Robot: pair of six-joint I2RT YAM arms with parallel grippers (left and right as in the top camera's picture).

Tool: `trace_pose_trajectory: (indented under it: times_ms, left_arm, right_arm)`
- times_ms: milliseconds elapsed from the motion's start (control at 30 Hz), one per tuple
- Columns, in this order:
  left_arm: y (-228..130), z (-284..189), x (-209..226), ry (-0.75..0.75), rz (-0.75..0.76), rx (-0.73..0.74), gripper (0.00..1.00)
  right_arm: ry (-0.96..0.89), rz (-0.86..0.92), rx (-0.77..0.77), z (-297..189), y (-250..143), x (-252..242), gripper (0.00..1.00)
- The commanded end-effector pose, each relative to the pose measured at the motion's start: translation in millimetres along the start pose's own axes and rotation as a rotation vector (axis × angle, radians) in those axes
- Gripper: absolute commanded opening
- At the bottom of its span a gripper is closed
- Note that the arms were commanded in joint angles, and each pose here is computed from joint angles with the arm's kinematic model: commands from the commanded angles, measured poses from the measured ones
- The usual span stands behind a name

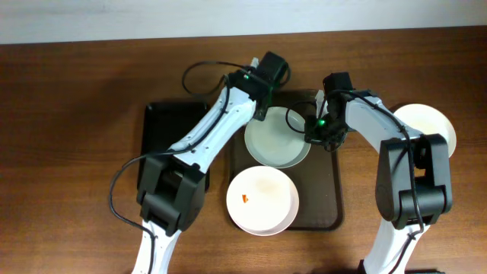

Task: Clean dirty plates on tray and stack at the side

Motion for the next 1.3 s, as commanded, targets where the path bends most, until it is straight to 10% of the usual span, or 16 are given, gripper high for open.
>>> trace_pose_trajectory:
  times_ms: [0,333,867,1067,1267]
  left_arm:
    - [25.0,-39.7,16.2,-0.034,-0.052,-0.026,0.00]
    - [8.5,-36.7,182.8,-0.201,-0.285,0.383,0.00]
    - [-56.7,19.1,209.1,-0.170,-0.328,0.527,0.00]
    - [-41.4,-55.1,247.6,-0.178,-0.407,0.313,0.64]
    - [-80.3,-186.0,329.3,-0.190,-0.658,0.008,0.69]
  right_arm:
    - [-0.061,0.021,0.047,10.4,-6.7,-9.9,0.05]
    - [-0.043,-0.048,-0.120,-40.7,10.9,5.3,0.04]
    - [-0.037,-0.189,-0.308,-128.7,-3.2,47.4,0.04]
    - [-0.016,-0.381,-0.335,-114.6,-1.6,116.1,0.04]
    - [0.094,-0.502,-0.537,-103.3,6.0,216.3,0.04]
Point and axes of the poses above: each gripper's point midway between its finger pads, its own z axis out along the fingers, its own x axis along the line the jaws close on, y = z × x, the point moved 9 cm from there along -z, back along the fingers, and after that the axes turned 14 degrees about -z, right-handed, at the moved point
